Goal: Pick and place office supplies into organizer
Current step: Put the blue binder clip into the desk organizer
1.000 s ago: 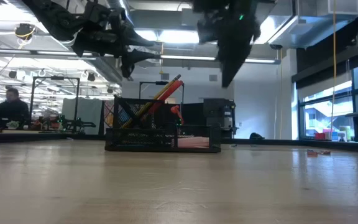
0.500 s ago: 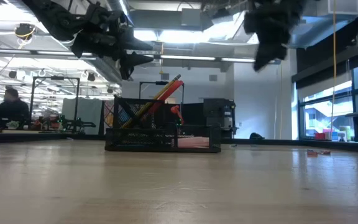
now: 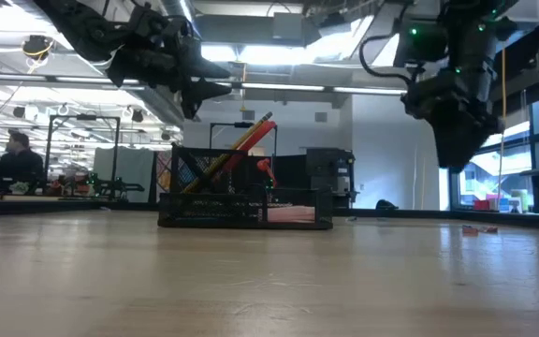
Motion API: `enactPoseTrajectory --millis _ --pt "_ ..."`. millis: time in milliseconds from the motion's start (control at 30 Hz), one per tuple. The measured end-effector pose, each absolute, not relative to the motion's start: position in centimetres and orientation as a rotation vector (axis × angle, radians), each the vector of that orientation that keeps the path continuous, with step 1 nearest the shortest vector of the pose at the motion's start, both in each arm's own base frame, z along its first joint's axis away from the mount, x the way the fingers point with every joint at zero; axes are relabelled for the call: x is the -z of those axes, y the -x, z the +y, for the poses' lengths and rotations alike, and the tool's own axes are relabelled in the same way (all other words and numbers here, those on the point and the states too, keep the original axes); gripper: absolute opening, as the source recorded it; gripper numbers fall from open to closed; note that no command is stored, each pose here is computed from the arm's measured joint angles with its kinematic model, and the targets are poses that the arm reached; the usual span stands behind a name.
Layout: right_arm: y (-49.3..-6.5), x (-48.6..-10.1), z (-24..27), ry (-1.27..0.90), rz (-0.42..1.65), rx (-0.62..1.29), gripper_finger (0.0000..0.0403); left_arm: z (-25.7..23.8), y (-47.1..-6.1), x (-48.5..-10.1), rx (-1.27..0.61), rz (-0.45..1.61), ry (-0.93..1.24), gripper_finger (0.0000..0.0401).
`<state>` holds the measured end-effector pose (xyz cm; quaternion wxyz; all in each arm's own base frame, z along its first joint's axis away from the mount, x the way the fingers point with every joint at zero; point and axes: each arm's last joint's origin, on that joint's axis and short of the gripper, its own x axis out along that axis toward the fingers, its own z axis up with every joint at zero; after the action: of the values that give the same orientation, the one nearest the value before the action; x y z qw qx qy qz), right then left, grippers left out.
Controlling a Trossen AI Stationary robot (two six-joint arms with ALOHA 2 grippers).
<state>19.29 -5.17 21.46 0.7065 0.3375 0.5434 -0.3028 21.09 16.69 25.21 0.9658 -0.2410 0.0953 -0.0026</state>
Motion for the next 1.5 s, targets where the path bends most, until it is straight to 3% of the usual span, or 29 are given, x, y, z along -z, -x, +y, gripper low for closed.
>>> enactPoseTrajectory --millis 233,567,900,1500 --pt "-18.8 -20.3 -4.9 -0.762 1.242 0.690 0.0182 16.7 -21.1 -25.2 0.005 0.193 0.487 0.0147" --pt "-19.1 -20.3 -4.9 -0.286 1.322 0.315 0.0177 16.7 -21.1 -25.2 0.005 0.193 0.479 0.0147" --pt "-19.3 -20.2 -5.1 -0.104 1.328 0.238 0.0177 16.6 -21.0 -24.8 0.004 0.230 0.475 0.0147" --pt "-21.4 -15.4 -5.6 -0.002 1.570 0.049 0.0177 16.5 -20.9 -24.5 0.003 0.254 0.477 0.0147"
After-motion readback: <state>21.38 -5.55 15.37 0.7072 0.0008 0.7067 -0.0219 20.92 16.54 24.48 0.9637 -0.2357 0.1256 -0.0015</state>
